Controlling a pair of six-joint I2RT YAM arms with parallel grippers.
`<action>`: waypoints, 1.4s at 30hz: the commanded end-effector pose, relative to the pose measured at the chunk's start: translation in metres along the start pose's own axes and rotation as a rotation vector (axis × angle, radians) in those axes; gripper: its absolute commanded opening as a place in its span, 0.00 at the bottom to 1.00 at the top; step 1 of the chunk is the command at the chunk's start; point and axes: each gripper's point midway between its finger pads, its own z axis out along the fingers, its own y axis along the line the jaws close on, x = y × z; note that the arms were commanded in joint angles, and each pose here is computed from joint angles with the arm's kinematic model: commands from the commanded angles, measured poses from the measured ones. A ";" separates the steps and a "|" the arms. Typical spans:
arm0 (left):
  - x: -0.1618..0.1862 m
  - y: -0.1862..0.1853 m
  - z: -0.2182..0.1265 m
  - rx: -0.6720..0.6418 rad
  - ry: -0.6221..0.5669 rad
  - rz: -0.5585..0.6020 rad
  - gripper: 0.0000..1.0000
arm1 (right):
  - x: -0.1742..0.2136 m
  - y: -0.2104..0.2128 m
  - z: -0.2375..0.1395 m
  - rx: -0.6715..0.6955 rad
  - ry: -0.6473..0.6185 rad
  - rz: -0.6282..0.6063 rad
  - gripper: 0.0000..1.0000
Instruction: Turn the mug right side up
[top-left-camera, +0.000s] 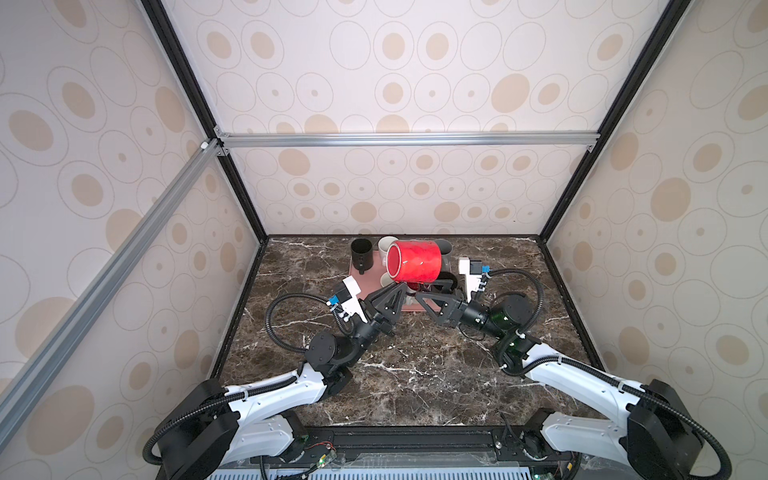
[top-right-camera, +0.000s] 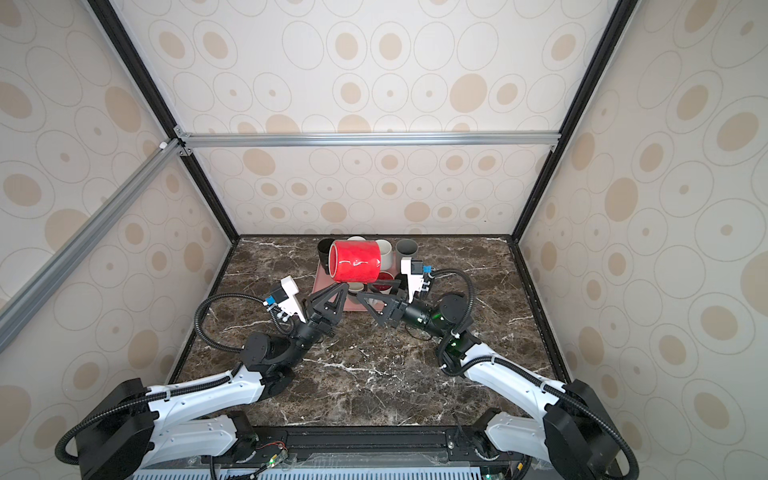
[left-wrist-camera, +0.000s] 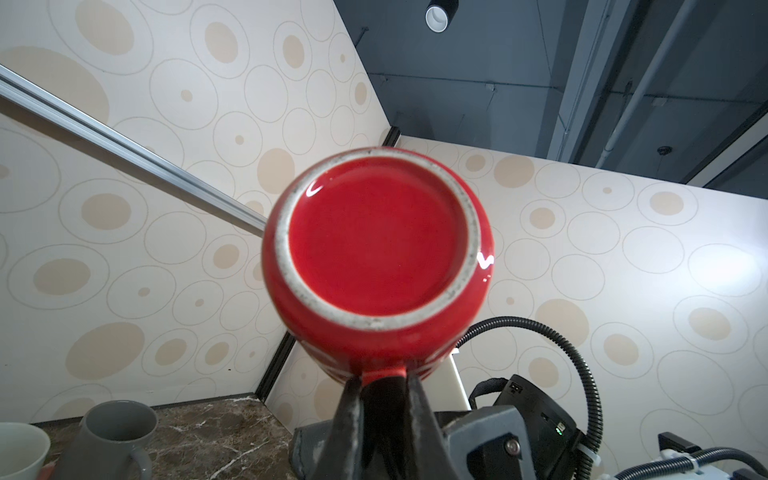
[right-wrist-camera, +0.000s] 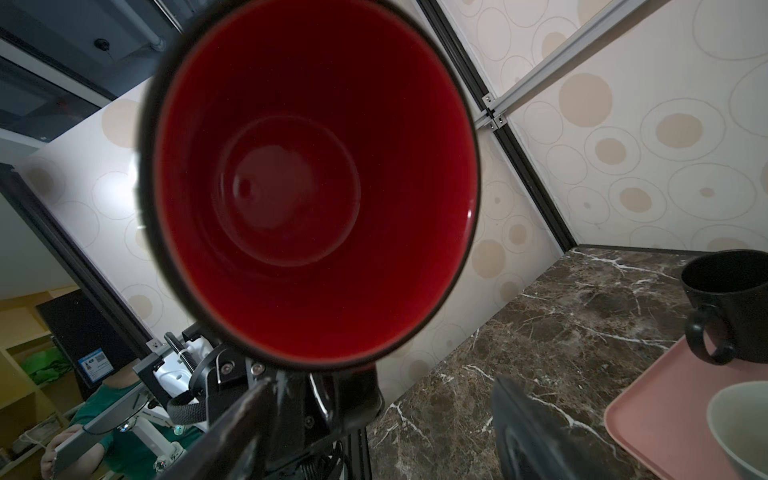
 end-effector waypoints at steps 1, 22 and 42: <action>-0.049 -0.031 0.000 0.118 -0.165 -0.033 0.00 | -0.018 0.028 0.008 -0.110 -0.042 -0.034 0.78; -0.047 -0.001 -0.014 -0.008 -0.148 -0.069 0.03 | -0.015 0.036 0.022 -0.133 -0.027 -0.018 0.00; -0.068 0.063 -0.086 -0.495 -0.117 0.125 0.99 | 0.039 -0.079 0.020 0.647 0.361 -0.147 0.00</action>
